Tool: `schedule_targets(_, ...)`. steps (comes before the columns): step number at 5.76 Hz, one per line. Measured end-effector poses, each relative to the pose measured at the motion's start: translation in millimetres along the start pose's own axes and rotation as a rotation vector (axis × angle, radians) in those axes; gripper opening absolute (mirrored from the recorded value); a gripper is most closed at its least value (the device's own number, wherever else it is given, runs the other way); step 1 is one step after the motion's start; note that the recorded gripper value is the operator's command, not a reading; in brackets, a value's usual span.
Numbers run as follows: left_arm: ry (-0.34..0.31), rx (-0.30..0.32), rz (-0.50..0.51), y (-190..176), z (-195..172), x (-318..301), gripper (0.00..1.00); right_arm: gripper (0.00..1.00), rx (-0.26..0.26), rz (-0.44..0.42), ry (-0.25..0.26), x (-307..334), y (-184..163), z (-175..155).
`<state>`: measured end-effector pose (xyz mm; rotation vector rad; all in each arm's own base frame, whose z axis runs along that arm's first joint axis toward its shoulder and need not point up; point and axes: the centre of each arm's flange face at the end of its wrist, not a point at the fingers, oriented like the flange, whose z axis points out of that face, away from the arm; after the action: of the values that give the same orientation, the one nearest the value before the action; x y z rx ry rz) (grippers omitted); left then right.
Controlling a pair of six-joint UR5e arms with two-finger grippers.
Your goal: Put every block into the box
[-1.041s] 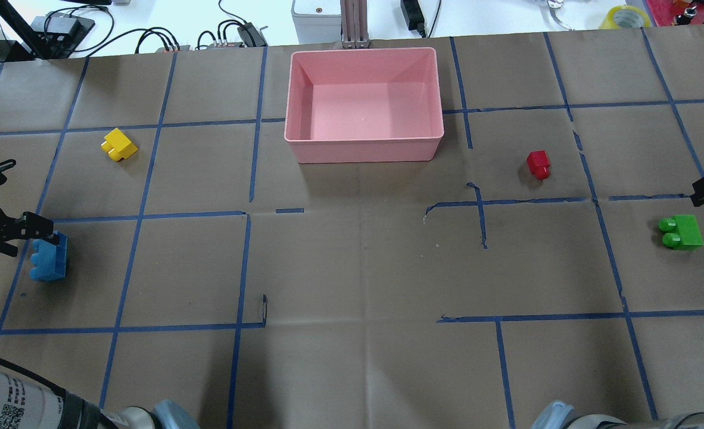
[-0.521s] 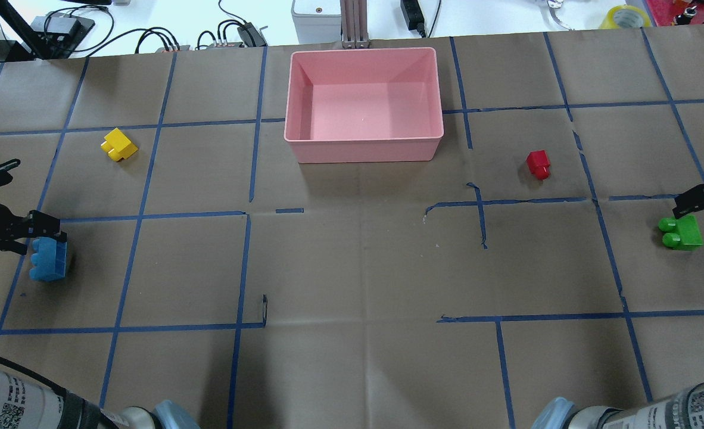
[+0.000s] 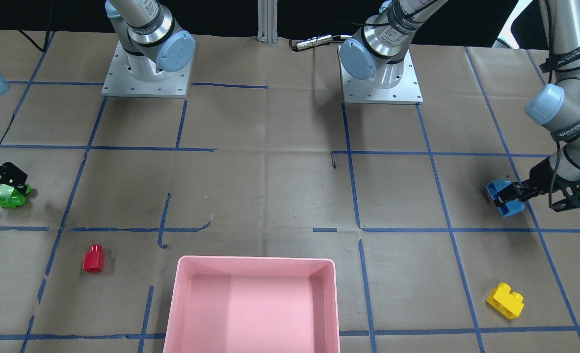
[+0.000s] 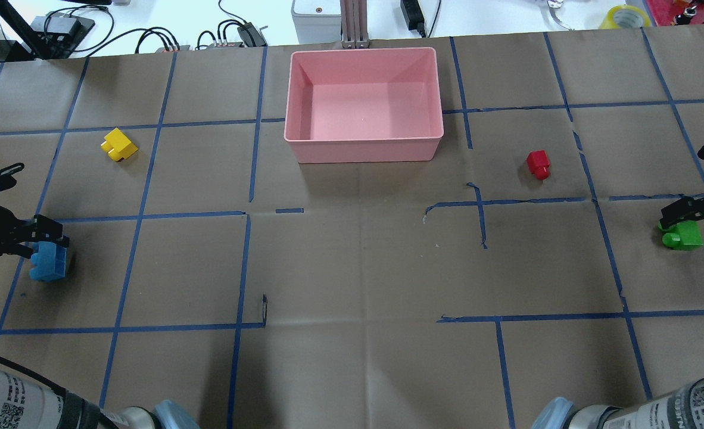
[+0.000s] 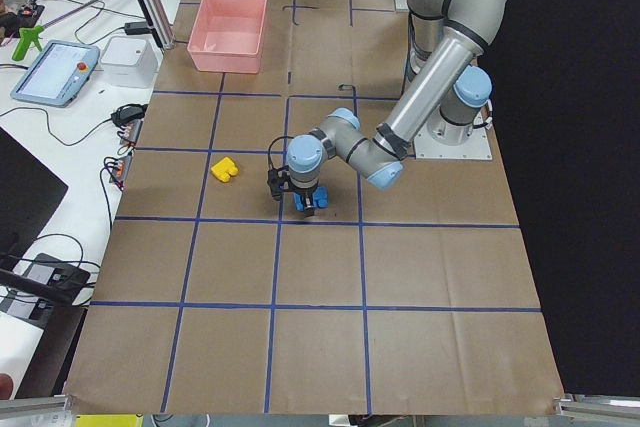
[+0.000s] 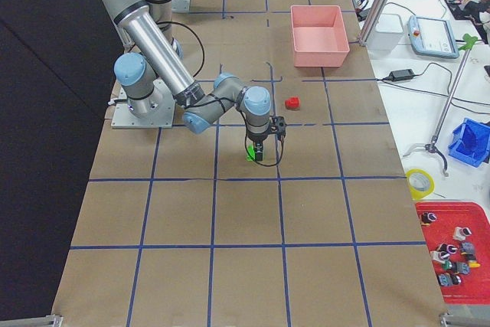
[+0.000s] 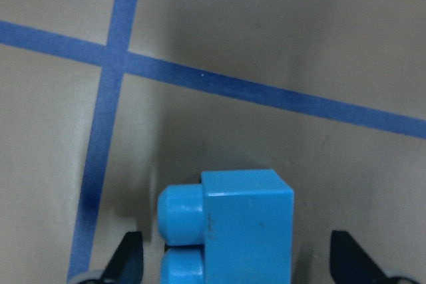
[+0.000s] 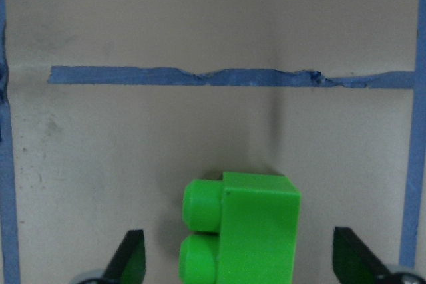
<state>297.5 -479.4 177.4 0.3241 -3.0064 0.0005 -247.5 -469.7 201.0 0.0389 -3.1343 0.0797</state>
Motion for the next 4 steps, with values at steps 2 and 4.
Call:
schedule_targets(2,-0.001,-0.001,0.001,-0.2,-0.2,-0.8,0.36,1.00,-0.009,-0.002,-0.005,0.3,0.3,5.4)
schedule_targets(4,-0.024,-0.003,0.002,-2.3,-7.1,-3.5,0.27,0.99,-0.016,-0.002,-0.012,1.1,-0.3,11.8)
